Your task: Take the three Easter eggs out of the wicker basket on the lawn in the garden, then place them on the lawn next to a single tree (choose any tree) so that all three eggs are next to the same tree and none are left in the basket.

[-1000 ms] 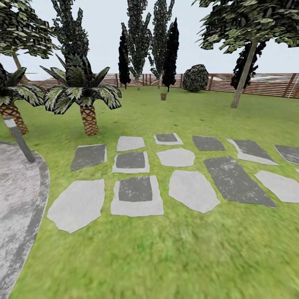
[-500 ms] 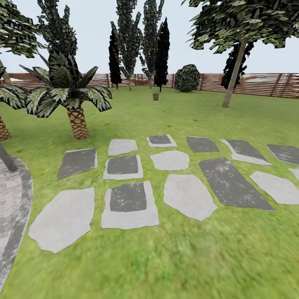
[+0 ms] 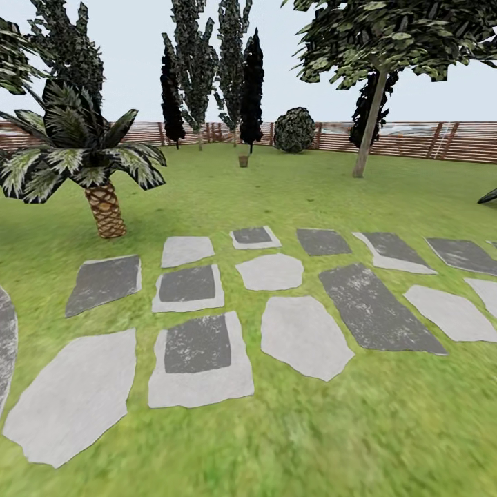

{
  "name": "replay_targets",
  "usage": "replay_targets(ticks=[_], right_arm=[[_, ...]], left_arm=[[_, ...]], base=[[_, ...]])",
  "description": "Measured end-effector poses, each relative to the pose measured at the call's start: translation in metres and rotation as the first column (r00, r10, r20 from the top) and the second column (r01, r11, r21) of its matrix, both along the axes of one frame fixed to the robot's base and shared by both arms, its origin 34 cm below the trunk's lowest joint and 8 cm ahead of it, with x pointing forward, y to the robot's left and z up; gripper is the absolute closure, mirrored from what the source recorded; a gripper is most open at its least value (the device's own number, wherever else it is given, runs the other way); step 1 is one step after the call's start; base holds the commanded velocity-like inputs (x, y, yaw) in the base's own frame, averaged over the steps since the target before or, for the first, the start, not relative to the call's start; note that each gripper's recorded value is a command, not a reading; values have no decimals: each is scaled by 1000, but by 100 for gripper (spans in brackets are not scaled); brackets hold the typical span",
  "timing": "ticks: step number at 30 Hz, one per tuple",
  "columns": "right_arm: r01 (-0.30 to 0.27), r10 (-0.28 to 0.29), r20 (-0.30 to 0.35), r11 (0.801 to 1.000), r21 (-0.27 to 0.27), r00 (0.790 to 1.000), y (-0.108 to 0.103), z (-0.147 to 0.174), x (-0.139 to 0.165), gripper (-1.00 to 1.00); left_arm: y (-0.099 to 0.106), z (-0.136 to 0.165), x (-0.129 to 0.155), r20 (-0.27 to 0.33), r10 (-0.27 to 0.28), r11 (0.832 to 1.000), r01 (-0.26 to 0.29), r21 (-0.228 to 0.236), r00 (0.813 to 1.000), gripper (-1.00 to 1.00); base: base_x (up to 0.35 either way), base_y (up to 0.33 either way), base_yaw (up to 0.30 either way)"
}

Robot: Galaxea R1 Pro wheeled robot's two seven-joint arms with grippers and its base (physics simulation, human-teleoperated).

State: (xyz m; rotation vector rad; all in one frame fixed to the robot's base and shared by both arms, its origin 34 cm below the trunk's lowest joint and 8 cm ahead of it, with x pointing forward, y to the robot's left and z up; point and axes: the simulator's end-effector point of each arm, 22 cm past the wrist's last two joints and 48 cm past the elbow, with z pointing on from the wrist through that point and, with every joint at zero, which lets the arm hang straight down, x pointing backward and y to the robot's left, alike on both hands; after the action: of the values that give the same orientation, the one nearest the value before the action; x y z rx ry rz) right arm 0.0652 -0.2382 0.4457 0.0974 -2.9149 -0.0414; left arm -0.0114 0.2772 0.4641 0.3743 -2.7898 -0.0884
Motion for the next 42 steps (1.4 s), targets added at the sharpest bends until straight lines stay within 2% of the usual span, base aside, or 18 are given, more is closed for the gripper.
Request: replay_targets(ticks=[42], right_arm=[[0, 0, 0, 1000, 0, 1000, 0, 0, 0, -100]], left_arm=[[0, 0, 0, 0, 0, 1000, 0, 0, 1000, -100]], base=[[331, 0, 0]])
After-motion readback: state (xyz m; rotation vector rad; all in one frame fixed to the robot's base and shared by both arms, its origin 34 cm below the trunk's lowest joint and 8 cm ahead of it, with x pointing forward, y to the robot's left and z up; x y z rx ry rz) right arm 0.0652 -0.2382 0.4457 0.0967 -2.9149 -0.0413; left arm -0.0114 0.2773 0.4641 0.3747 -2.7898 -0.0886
